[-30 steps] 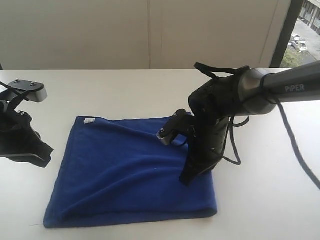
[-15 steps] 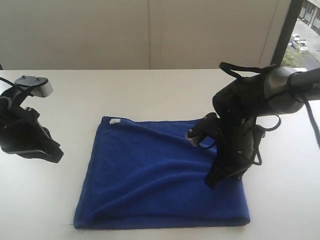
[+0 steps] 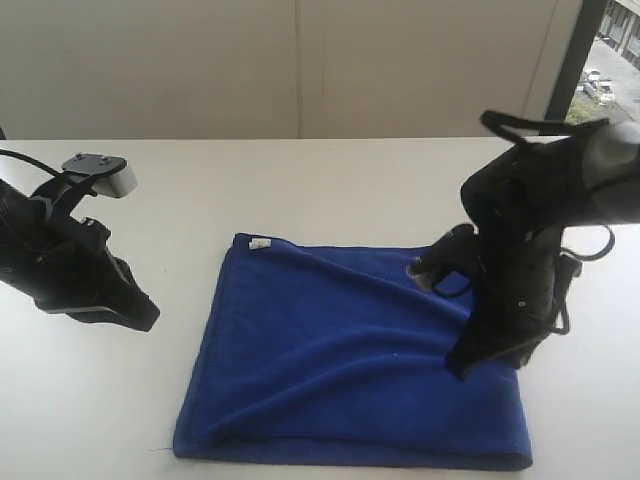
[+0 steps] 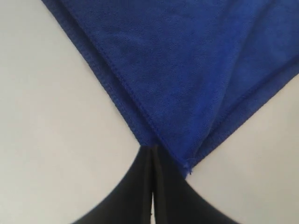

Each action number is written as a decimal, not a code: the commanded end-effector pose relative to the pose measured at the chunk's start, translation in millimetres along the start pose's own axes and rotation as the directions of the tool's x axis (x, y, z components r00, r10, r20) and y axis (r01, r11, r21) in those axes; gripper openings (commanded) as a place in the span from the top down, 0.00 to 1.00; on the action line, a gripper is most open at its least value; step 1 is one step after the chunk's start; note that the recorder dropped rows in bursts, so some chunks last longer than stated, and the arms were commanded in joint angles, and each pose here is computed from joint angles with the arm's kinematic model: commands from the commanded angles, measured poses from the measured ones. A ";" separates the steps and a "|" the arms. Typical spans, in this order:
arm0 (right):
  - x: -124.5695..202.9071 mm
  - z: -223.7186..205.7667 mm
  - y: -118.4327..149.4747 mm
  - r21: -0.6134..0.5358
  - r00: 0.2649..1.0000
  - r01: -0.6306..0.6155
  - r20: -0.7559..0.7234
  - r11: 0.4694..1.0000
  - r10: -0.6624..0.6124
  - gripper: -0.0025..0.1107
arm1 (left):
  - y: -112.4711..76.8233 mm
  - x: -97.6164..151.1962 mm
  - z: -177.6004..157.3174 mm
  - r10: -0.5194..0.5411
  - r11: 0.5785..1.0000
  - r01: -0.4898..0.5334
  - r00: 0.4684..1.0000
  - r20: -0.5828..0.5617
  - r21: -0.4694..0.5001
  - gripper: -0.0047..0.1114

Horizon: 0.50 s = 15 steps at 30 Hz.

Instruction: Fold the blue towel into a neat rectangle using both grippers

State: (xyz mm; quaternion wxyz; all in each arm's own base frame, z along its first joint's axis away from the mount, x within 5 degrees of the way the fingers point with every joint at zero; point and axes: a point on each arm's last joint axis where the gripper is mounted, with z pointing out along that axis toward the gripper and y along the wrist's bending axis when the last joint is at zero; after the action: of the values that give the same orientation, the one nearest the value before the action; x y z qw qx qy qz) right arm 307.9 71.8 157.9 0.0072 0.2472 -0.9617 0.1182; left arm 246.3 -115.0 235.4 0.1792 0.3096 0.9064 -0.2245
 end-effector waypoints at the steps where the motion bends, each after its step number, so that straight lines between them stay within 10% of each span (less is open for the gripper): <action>1: 2.9 -41.8 -10.9 0.019 0.983 -0.053 0.178 0.998 0.049 0.98 | -4.6 -1.4 3.0 -0.039 0.998 0.038 0.999 0.014 0.054 0.96; 9: -20.8 -59.7 -19.1 0.034 0.937 -0.067 0.344 0.997 0.051 0.98 | -10.4 7.2 32.3 -0.051 0.959 0.052 0.999 -0.010 0.278 0.96; 15: -36.8 -43.4 -27.6 0.044 0.959 -0.013 0.284 0.999 0.000 0.98 | -31.0 -5.2 33.5 0.030 0.893 -0.113 0.981 0.191 0.435 0.96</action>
State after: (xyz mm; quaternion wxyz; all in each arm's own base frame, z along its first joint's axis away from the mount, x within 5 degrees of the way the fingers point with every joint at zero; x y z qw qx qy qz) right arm 344.1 80.8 210.7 -0.1565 0.2529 -0.9495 0.1004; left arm 238.9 -143.7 210.0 0.1547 0.3431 0.8361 -0.3991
